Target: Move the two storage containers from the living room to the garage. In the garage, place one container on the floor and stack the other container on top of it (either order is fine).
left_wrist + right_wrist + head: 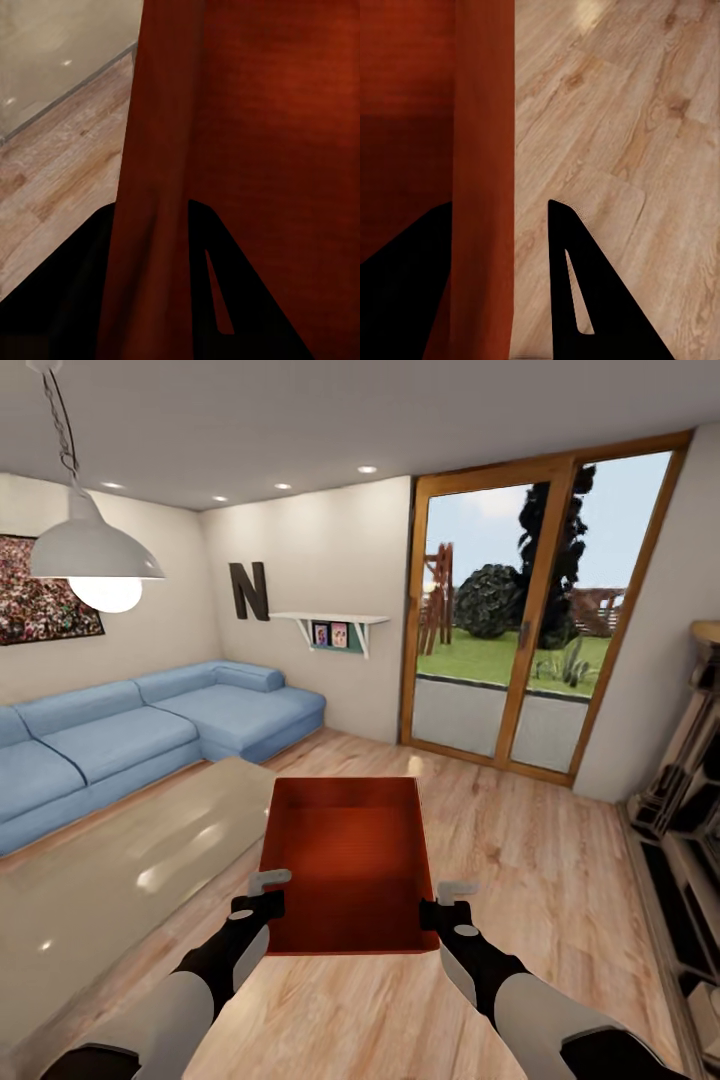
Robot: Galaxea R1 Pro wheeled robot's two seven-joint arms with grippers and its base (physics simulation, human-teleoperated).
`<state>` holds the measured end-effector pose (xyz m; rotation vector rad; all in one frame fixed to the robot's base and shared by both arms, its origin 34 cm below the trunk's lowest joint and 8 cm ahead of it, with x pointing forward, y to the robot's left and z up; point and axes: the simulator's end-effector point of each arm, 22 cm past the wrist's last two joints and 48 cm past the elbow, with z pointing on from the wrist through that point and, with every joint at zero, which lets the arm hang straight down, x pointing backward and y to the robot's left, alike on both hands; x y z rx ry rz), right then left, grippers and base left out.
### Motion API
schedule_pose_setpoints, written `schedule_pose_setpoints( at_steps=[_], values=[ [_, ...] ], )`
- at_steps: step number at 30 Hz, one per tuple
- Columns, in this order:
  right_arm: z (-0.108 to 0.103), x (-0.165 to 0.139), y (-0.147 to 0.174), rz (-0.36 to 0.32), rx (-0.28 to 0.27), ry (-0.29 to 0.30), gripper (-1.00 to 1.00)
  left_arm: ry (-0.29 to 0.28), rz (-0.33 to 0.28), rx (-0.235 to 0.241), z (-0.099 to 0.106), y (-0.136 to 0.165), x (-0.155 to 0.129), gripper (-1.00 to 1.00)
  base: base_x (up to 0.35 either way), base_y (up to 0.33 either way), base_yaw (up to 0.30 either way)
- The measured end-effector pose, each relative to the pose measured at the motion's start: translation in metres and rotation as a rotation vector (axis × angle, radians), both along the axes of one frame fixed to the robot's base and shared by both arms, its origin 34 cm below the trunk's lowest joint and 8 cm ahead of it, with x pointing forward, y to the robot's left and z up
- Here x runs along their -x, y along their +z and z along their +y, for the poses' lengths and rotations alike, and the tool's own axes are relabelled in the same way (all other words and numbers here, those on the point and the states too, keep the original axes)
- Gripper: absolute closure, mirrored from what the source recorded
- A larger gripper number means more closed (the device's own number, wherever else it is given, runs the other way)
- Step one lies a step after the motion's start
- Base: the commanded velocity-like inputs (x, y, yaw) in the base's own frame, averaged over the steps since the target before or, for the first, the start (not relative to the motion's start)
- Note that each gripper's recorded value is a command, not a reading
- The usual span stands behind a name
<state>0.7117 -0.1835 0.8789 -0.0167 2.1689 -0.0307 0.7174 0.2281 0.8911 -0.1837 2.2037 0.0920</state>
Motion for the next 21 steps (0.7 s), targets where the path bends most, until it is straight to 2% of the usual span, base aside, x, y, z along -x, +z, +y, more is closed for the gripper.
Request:
schedule_pose_setpoints(
  at_steps=[13,21],
  values=[
    [-0.0001,0.0001,0.0000,0.000,0.000,0.000,1.00,0.000,0.000,0.000,-0.0001,0.0001,0.0000,1.00,-0.236,-0.168,0.267],
    [-0.0001,0.0002,0.0003,0.000,0.000,0.000,1.00,0.000,-0.001,0.000,-0.0001,0.0004,0.0002,1.00,-0.123,-0.110,0.267]
  ],
)
